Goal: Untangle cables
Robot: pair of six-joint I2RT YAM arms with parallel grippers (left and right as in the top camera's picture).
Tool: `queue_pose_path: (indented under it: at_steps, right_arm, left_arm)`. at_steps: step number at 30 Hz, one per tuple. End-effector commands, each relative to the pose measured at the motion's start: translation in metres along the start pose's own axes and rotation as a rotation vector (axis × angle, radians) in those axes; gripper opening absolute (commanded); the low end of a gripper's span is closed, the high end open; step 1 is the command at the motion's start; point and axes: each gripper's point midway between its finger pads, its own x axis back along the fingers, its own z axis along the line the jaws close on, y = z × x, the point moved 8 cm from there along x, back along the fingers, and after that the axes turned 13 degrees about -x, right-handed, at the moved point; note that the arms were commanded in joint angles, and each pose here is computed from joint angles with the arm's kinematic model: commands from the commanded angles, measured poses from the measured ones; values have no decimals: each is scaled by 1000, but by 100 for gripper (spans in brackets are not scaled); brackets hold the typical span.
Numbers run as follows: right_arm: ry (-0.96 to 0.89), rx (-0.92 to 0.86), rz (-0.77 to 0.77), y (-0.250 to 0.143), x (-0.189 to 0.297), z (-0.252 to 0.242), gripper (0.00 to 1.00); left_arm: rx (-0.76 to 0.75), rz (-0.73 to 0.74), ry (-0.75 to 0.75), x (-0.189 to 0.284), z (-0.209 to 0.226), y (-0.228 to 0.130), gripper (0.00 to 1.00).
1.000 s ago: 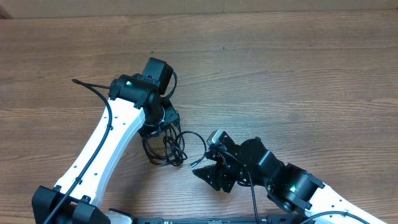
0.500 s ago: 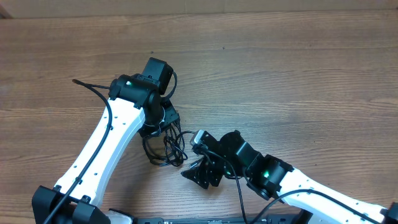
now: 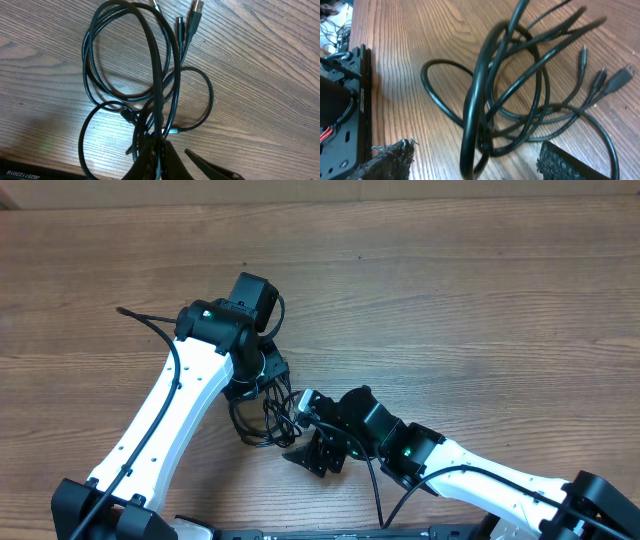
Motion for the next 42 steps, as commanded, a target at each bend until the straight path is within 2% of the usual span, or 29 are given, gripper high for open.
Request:
queue_pose_path:
  at_steps: [1, 6, 16, 24, 34, 42]
  right_arm:
    - [14, 17, -11, 2, -6, 0, 79]
    - [13, 15, -5, -3, -19, -6, 79]
    - [23, 40, -70, 6, -23, -6, 71]
    - [21, 40, -73, 7, -23, -6, 56]
    - [21, 40, -73, 7, -23, -6, 56]
    - [3, 37, -71, 6, -25, -9, 68]
  left_arm:
    - [-19, 3, -2, 0, 0, 2, 4]
    - [-19, 2, -1, 0, 0, 2, 4]
    - [-19, -4, -2, 0, 0, 3, 5]
    - [-19, -5, -2, 0, 0, 3, 5]
    - [-19, 10, -2, 0, 0, 1, 4]
    - [-19, 10, 0, 0, 1, 0, 8]
